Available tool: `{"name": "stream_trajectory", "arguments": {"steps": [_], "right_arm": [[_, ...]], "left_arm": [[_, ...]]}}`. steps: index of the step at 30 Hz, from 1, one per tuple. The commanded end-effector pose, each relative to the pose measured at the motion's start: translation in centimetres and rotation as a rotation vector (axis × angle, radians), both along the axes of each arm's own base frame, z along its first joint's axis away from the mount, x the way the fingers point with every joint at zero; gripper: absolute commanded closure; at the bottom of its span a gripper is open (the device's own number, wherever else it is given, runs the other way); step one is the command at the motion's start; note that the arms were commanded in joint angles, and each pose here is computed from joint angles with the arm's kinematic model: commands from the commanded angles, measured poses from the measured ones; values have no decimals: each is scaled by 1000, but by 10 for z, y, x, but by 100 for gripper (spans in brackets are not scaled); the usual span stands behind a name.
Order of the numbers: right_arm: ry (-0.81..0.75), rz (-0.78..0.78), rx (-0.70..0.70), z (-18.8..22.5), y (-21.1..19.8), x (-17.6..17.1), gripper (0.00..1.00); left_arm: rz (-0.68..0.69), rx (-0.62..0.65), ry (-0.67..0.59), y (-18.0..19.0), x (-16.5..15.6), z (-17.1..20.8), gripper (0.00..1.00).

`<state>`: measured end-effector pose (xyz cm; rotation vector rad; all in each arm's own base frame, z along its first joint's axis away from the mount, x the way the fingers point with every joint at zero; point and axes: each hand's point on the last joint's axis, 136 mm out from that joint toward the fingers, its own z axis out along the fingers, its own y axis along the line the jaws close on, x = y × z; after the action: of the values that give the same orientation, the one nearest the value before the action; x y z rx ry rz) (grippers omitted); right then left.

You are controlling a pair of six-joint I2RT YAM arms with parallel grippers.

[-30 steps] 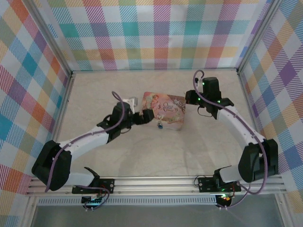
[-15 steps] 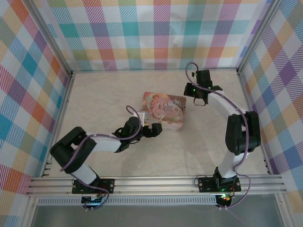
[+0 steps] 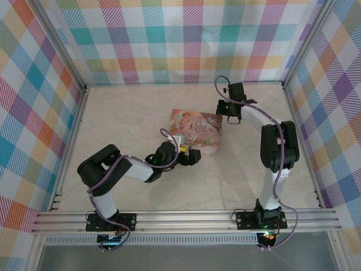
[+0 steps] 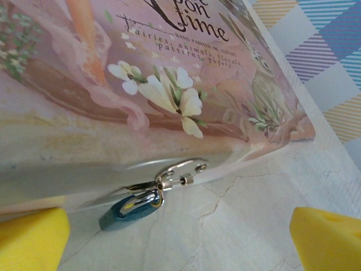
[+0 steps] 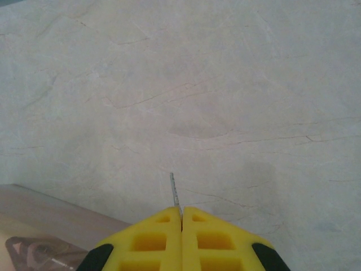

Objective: Unlock a padlock with a key

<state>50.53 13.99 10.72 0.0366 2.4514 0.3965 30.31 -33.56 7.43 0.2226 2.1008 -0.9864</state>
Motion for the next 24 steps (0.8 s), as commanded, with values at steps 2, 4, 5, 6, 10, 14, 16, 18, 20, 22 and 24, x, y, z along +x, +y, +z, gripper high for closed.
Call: {"name": "stream_trajectory", "arguments": {"steps": [2,4,5,6,10,14,16,18,20,22,24], "right_arm": [[15,30,17,-4,2,-4,100],[23,34,31,-7,4,-8,100],[26,36,36,-8,5,-10,100],[30,36,40,-10,6,-12,100],[52,45,50,-19,11,-21,100],[59,52,54,-24,15,-28,100],[64,57,59,-26,17,-31,100],[74,60,58,-30,18,-35,100],[81,61,59,-34,19,-38,100],[84,61,62,-37,20,-40,100],[89,63,61,-38,21,-42,100]], "left_arm": [[-2,12,-104,-12,5,12,0],[25,40,-135,-10,7,10,0],[32,49,-149,-10,8,10,0],[42,57,-162,-10,8,10,0],[51,48,-203,-17,9,11,0],[-25,-1,-199,-35,3,14,6],[-58,-21,-198,-41,0,16,10],[-73,-40,-199,-43,-2,17,11],[-99,-65,-205,-47,-5,21,13],[-121,-86,-204,-51,-7,25,15],[-117,-95,-203,-51,-7,26,15]]}}
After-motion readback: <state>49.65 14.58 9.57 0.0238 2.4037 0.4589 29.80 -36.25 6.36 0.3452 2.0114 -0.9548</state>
